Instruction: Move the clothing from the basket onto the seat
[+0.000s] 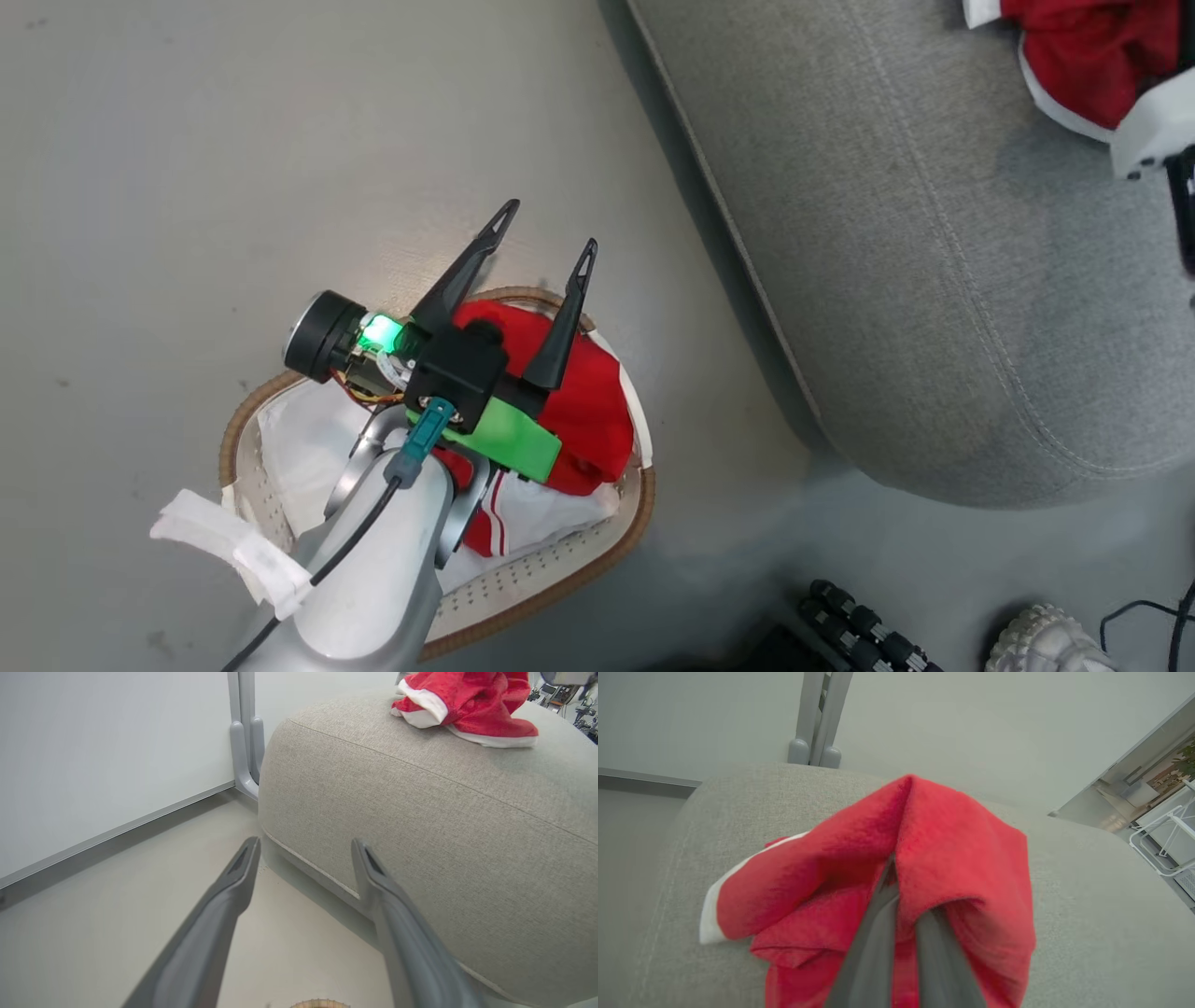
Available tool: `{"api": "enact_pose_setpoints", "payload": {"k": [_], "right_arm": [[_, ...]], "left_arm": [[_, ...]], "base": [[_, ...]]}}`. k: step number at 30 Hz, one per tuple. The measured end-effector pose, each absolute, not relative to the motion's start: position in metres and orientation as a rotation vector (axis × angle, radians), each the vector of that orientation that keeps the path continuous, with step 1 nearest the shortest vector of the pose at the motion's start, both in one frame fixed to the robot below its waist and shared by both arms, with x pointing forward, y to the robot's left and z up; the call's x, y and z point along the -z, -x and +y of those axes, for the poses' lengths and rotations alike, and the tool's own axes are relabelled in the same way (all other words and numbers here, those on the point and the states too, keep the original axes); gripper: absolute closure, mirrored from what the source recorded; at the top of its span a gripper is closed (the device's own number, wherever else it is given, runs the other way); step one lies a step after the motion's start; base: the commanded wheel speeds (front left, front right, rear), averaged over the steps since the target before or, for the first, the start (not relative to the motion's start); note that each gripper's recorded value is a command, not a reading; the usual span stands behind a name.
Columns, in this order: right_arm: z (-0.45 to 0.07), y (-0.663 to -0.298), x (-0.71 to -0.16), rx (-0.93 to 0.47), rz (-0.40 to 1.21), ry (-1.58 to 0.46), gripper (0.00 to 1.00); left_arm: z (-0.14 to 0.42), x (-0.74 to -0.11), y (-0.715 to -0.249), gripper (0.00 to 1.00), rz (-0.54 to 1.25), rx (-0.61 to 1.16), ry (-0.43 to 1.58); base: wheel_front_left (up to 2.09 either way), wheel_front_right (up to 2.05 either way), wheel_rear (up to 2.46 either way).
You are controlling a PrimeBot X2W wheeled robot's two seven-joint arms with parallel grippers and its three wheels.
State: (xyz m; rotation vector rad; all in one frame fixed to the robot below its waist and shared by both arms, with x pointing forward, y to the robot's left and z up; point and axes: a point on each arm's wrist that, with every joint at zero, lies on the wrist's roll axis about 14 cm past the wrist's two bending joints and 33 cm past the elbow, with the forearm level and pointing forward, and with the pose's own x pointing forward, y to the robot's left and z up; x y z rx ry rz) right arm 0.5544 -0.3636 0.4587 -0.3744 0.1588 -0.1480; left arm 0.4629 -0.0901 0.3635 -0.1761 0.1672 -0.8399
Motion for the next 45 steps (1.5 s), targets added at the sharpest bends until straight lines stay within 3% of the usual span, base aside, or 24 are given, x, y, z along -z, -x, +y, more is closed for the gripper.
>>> {"api": "enact_pose_setpoints", "payload": {"k": [8,17,29,36,45], "right_arm": [[-0.352,-0.507,-0.406,0.159,0.268,0.293,0.00],[-0.331,-0.477,-0.456,0.151,0.121,0.205,0.00],[-0.223,-0.470,-0.511,-0.108,-0.060,0.123,0.00],[-0.168,-0.462,-0.506,-0.215,-0.061,0.034,0.00],[-0.134,-0.433,-0.497,-0.248,-0.029,-0.072,0.00]], "left_arm": [[-0.064,-0.366,-0.471,0.00,0.173,0.748,0.154],[-0.034,-0.400,-0.472,0.00,0.123,0.629,0.121],[0.060,-0.424,-0.460,0.00,0.117,0.325,0.048],[0.120,-0.426,-0.440,0.00,0.138,0.151,0.018],[0.161,-0.432,-0.403,0.00,0.146,0.036,0.001]], "base": [[0.00,0.00,0.00],[0.00,0.00,0.00],[0.00,0.00,0.00],[0.00,0.00,0.00],[0.00,0.00,0.00]]}}
